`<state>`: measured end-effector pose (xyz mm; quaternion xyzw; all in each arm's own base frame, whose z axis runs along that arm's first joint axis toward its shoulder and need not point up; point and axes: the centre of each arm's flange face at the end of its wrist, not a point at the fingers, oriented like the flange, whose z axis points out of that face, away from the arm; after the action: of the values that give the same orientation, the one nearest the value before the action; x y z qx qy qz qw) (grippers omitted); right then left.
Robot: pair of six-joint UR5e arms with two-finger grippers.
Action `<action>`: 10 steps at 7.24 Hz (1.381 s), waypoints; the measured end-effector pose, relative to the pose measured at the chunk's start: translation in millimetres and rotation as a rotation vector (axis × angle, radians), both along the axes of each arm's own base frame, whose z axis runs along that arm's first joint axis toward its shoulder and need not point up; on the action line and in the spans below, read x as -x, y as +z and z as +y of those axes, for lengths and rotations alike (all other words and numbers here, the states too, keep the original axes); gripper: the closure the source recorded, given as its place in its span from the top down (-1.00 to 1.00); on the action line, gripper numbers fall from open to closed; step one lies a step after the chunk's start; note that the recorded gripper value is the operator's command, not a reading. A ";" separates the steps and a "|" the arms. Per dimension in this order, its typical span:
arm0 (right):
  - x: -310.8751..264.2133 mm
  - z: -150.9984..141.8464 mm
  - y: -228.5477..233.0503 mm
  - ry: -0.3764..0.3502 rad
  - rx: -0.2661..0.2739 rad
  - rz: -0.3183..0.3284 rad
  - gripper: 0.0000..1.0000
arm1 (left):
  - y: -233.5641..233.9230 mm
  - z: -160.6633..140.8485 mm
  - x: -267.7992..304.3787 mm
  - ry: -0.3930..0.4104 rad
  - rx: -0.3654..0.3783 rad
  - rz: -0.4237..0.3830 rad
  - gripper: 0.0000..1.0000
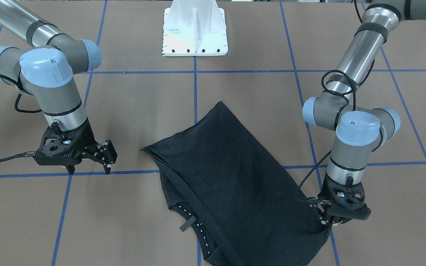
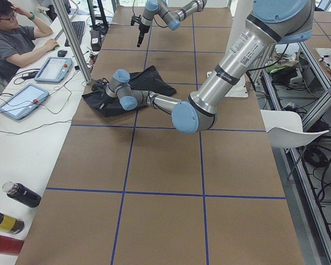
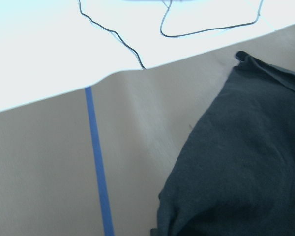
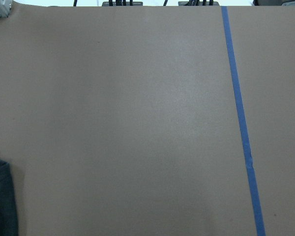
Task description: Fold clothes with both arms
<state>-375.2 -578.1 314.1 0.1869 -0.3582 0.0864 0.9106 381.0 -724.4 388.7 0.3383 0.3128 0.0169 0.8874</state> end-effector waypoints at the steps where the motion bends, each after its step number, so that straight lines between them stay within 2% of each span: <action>1: 2.0 1.2 -1.3 -0.002 -0.001 -0.002 1.00 | 0.1 -6.4 7.0 0.007 -0.025 -0.001 1.00; 3: 14.9 3.9 -7.5 0.016 0.021 -0.026 0.96 | 15.7 -4.8 45.9 0.077 -0.092 0.020 1.00; 5: 58.0 -7.2 -30.2 0.090 0.067 -0.107 0.90 | 27.7 21.0 89.8 0.139 -0.121 0.067 1.00; 7: 115.0 -27.2 -47.6 0.153 0.078 -0.167 0.65 | 30.3 40.8 100.3 0.125 -0.099 0.118 1.00; 9: 157.4 -27.9 -63.2 0.220 0.100 -0.210 0.63 | 36.5 48.3 101.3 0.104 -0.063 0.151 1.00; 10: 175.9 -23.1 -66.7 0.236 0.101 -0.209 0.60 | 40.1 51.0 102.3 0.098 -0.053 0.158 1.00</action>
<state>-551.1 -601.2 247.4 0.1719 -0.4217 0.2295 0.8602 278.7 -673.4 428.8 0.3460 0.3976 0.0416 0.8488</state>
